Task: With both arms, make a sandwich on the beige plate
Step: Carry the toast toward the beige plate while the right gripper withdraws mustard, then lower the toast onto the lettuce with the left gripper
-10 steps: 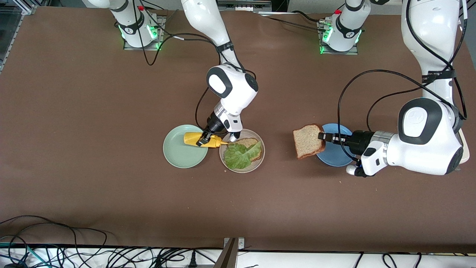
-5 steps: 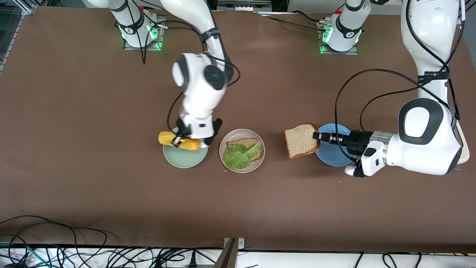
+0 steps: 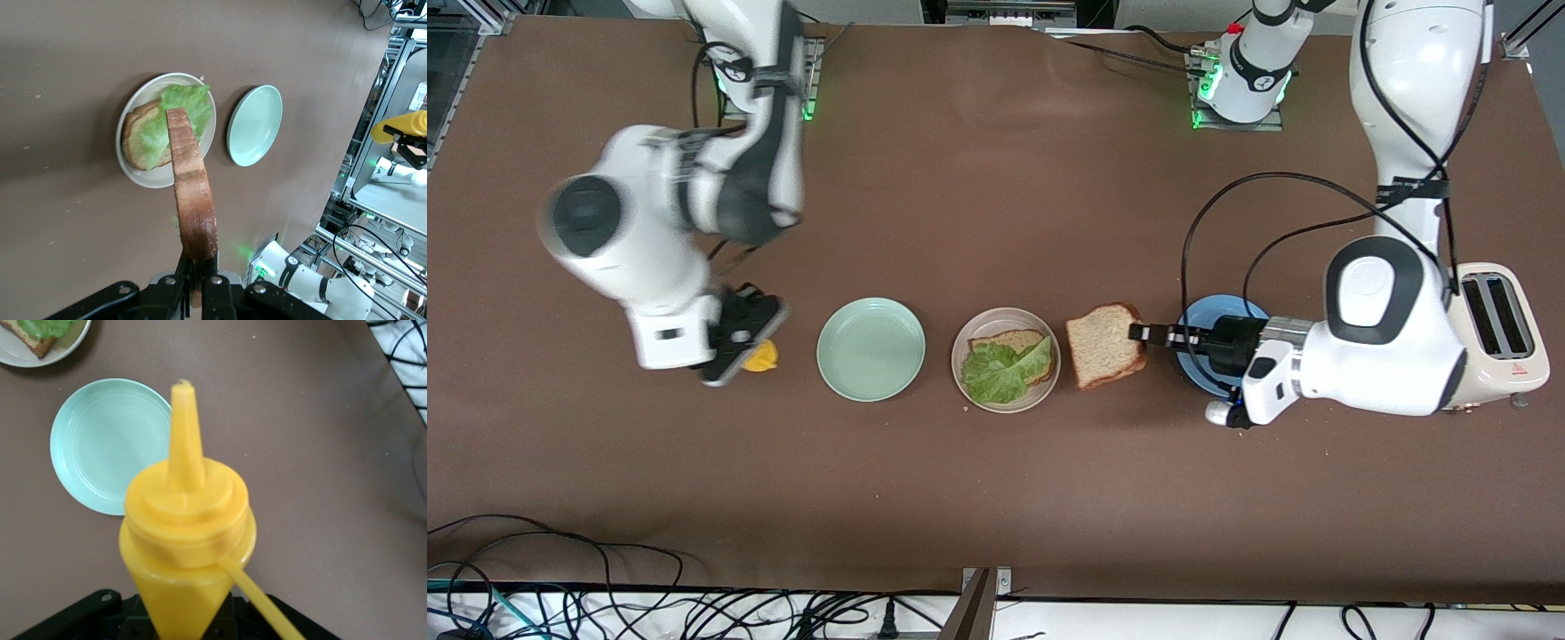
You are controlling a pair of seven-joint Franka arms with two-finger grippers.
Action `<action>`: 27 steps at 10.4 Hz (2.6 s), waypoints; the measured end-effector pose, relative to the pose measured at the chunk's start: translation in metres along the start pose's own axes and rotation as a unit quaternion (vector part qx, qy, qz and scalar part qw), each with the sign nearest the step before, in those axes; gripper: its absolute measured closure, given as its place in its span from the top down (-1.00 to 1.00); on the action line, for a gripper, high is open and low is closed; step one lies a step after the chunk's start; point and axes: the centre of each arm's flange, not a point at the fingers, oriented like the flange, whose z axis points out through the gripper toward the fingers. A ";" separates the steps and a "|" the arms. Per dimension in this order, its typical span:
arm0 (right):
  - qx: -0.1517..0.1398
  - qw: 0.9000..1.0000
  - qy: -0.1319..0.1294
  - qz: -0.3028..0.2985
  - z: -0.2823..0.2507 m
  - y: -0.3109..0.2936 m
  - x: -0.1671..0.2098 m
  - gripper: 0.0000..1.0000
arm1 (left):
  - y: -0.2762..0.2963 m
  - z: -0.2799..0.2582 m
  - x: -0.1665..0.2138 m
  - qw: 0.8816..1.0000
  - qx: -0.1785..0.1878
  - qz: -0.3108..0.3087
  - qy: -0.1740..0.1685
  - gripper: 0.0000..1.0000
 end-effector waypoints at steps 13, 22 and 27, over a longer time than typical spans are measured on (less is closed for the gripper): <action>0.216 0.899 0.377 -0.055 0.190 0.092 -0.290 -0.71 | 0.021 0.127 0.035 0.996 -0.068 -0.025 0.058 -0.84; 0.203 0.885 0.413 -0.078 0.248 0.099 -0.312 -0.71 | 0.010 0.195 0.026 0.997 -0.043 -0.040 0.041 -0.84; 0.170 0.899 0.388 -0.110 0.246 0.114 -0.309 -0.71 | -0.007 0.211 0.023 0.998 -0.030 -0.039 0.046 -0.84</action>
